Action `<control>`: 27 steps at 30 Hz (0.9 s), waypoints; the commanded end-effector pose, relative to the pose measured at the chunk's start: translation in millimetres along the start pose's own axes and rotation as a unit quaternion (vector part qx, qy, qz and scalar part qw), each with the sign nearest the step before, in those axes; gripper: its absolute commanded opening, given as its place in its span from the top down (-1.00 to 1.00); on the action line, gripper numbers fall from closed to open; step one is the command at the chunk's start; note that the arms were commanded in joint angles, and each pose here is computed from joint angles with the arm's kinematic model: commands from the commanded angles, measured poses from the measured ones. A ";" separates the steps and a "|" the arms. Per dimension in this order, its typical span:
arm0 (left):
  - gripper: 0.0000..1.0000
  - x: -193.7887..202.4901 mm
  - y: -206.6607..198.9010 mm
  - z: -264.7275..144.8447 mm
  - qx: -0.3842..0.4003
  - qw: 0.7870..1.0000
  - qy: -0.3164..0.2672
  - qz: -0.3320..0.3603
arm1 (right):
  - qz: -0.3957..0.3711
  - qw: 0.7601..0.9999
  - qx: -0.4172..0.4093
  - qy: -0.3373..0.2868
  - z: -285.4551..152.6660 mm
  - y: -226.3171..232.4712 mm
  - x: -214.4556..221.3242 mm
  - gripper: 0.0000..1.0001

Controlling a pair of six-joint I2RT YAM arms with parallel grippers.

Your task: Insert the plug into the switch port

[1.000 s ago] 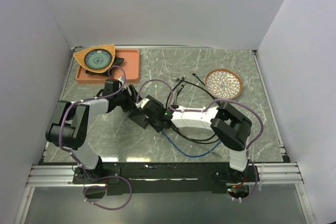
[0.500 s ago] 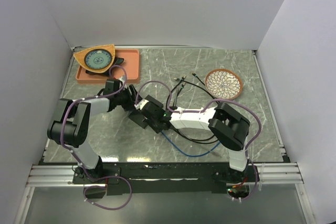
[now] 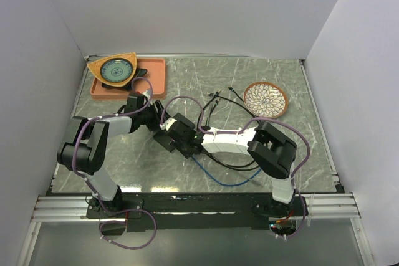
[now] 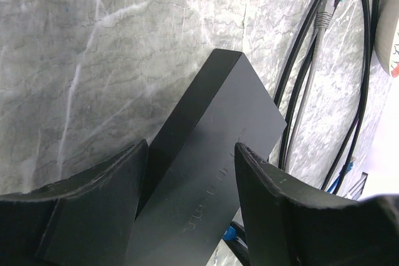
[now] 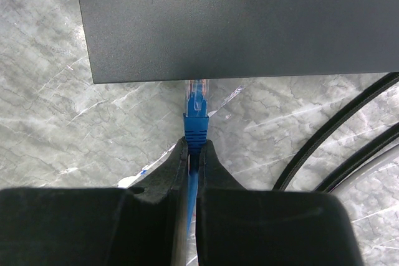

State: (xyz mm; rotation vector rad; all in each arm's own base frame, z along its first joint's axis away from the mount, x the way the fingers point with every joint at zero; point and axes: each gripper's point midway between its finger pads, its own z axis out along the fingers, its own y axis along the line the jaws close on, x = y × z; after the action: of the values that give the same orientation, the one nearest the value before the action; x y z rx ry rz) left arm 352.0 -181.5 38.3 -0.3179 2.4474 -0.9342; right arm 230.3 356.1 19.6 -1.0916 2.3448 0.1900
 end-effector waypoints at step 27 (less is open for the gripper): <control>-0.34 24.6 22.4 3.3 -0.059 0.998 0.024 -0.019 | -0.008 0.997 -0.031 -0.066 -11.8 10.5 -19.7 1.00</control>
State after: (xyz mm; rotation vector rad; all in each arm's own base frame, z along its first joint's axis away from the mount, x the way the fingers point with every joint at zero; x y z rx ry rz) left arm 354.5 -182.9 37.4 -0.3306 2.4397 -0.9009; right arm 226.8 361.7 19.0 -1.1250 2.2933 0.2622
